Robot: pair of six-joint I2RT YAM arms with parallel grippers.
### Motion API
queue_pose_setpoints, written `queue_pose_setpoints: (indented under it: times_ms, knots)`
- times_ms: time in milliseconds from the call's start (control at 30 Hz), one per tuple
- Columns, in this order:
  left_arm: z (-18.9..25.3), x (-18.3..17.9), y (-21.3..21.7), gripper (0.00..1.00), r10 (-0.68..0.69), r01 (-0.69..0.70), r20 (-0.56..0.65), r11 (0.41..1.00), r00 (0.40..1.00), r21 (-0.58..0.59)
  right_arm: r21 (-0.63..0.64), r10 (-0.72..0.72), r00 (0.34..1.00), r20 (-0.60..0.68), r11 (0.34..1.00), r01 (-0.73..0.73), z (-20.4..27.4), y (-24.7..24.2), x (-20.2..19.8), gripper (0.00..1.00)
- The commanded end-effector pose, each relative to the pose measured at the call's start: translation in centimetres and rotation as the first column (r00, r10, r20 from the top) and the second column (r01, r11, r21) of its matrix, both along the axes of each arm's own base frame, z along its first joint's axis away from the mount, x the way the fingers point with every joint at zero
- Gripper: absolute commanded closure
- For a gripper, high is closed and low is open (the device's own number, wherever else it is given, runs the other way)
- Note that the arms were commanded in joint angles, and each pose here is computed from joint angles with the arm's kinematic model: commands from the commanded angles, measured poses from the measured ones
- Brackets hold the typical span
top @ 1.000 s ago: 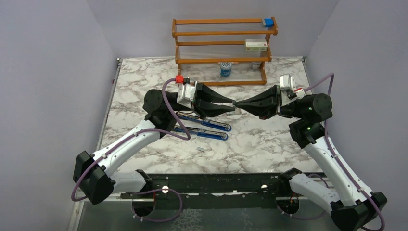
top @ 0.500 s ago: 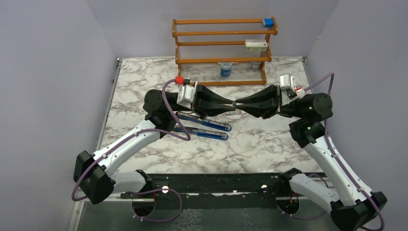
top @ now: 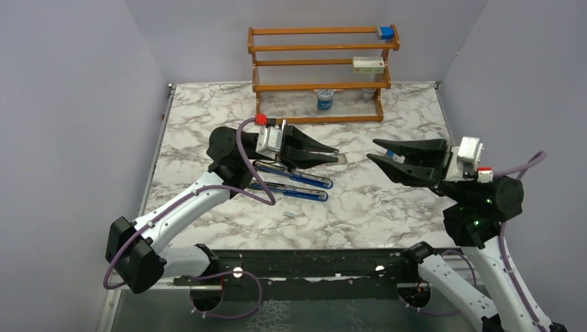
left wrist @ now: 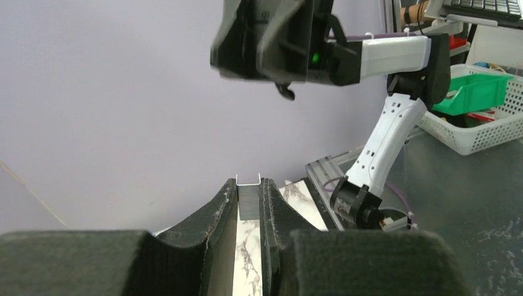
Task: Load the staples into the stapler
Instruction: Pick up the staple from the staple box, then place the staple at the center of the board.
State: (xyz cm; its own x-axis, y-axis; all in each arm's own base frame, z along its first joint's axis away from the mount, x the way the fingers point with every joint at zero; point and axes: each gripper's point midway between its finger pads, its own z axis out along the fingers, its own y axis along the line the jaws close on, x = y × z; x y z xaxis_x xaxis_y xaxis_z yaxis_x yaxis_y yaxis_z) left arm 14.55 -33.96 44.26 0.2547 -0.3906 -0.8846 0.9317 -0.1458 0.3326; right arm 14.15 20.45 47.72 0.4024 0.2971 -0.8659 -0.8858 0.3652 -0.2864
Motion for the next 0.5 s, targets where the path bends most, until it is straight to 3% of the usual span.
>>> queue_pose_setpoints:
  times_ms: [0,133,233,333,467]
  knots:
    - [-1.8,0.9,0.1,1.00,0.003,-0.003,-0.001,0.998,1.000,0.067,0.089,-0.202,0.973,-0.115,0.973,0.212,0.3,-2.2,3.3,0.63]
    - [-3.7,2.5,0.3,1.00,0.051,-0.043,-0.046,0.988,0.998,0.150,0.064,-0.365,0.865,-0.344,0.910,0.409,-2.5,-3.9,8.2,0.63]
    - [-7.4,5.1,0.0,1.00,0.182,-0.146,-0.092,0.941,0.979,0.305,-0.008,-0.450,0.757,-0.473,0.862,0.508,-5.5,-4.7,11.0,0.63]
    - [-13.4,8.1,0.5,1.00,0.362,-0.250,-0.129,0.820,0.923,0.515,-0.043,-0.484,0.689,-0.540,0.833,0.552,-8.0,-5.1,12.5,0.62]
    - [-20.7,8.3,2.4,1.00,0.449,-0.277,-0.059,0.643,0.891,0.714,-0.055,-0.483,0.656,-0.580,0.827,0.560,-10.1,-5.0,13.2,0.62]
